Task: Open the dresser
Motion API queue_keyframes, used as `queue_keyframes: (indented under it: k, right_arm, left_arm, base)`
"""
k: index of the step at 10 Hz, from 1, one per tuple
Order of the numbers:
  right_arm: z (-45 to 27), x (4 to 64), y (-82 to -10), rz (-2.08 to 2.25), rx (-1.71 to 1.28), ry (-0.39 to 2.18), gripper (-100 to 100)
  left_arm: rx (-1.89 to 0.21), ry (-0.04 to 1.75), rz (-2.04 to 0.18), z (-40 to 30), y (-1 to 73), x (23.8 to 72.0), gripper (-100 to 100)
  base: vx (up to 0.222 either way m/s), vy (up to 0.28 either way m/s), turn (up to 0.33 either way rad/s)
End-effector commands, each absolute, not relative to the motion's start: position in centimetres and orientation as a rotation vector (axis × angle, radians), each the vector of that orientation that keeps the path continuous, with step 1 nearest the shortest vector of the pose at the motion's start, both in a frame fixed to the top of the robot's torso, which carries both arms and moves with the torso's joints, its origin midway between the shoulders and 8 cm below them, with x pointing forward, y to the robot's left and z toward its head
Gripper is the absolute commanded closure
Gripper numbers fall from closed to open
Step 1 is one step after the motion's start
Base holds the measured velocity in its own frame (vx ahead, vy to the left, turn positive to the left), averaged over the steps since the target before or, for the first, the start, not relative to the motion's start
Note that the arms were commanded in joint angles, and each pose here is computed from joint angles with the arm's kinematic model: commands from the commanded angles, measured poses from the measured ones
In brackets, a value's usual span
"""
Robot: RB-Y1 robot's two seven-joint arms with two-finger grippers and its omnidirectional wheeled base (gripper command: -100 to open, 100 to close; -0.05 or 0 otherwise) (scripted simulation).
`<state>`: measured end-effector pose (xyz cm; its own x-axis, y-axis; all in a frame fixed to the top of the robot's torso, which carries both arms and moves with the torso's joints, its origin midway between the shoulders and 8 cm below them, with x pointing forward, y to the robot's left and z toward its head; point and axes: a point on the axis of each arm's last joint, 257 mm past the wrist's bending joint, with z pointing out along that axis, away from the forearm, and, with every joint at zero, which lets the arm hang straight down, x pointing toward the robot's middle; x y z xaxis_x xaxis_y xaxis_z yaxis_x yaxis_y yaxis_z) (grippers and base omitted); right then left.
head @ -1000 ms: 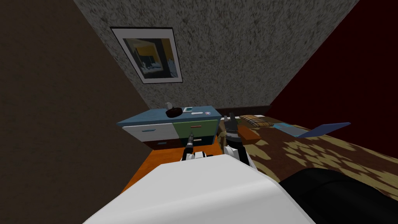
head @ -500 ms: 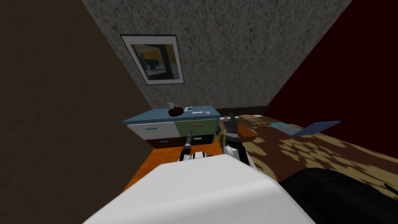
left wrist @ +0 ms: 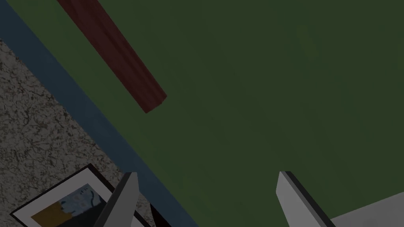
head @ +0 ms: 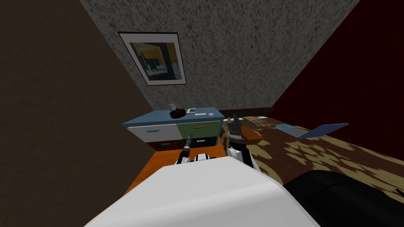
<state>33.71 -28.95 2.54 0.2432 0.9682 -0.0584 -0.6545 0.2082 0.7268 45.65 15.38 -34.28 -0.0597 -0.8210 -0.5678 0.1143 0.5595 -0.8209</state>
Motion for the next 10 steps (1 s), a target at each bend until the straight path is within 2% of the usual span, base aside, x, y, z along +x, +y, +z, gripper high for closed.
queue_keyframes:
  k: [1, 4, 10]
  right_arm:
    - [2.5, 33.7, -29.0, 1.222, 0.652, 0.583, 0]
    - [2.5, 33.7, -29.0, 1.222, 0.652, 0.583, 0]
    - [2.5, 33.7, -29.0, 1.222, 0.652, 0.583, 0]
  left_arm:
    - [-0.651, 1.449, -0.837, -34.3, 16.6, 46.6, -100]
    - [-0.699, 1.409, -0.887, -33.0, 14.0, 47.1, -100]
    - [-0.798, 1.348, -0.983, -31.0, 8.9, 47.5, -100]
  base:
    - [0.169, -0.033, -0.027]
    - [0.095, -0.012, -0.007]
    - [0.005, -0.002, 0.000]
